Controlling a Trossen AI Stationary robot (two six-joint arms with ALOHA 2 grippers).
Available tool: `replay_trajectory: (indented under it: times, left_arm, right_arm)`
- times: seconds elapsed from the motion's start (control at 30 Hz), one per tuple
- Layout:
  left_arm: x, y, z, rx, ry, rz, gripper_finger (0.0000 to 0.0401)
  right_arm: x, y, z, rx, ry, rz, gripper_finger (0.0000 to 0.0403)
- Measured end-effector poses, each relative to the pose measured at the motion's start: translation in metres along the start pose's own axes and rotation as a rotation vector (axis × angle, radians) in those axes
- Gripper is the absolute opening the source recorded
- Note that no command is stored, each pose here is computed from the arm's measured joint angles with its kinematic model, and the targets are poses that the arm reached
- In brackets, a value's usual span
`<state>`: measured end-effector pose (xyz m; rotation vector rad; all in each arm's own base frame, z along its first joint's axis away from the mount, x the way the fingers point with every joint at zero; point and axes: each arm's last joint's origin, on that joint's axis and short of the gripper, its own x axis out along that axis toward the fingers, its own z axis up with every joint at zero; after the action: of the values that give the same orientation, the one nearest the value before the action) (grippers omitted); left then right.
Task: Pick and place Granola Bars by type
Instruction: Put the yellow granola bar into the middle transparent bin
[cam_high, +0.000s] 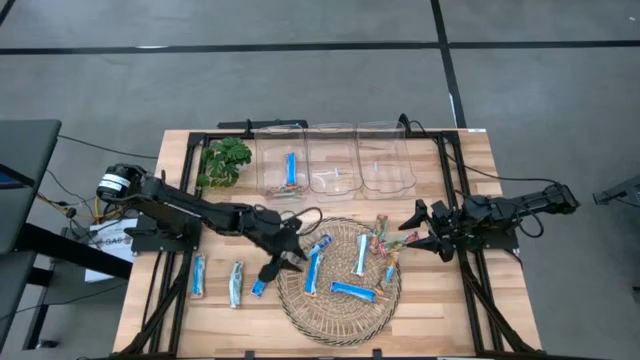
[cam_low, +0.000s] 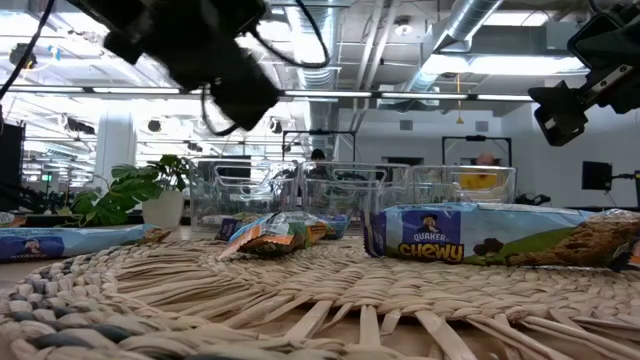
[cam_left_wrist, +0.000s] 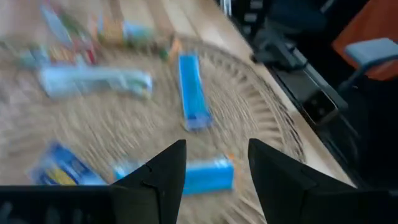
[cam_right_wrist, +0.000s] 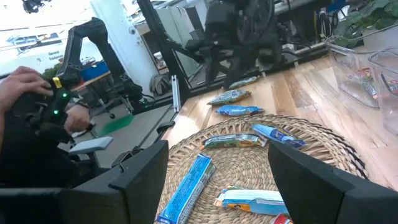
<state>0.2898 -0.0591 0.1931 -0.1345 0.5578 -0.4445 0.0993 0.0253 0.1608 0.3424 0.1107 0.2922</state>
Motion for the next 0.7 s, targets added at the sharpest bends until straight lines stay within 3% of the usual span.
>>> replay_trajectory:
  times: [0.47, 0.7]
  left_arm:
    - [-0.007, -0.040, -0.041, -0.419, 0.376, 0.233, 0.0167]
    - [-0.032, -0.063, -0.044, -0.338, 0.464, 0.239, 0.0167]
  right_arm:
    - [0.000, 0.000, 0.000, 0.000, 0.000, 0.001, 0.0271]
    - [0.000, 0.000, 0.000, 0.000, 0.000, 0.000, 0.0271]
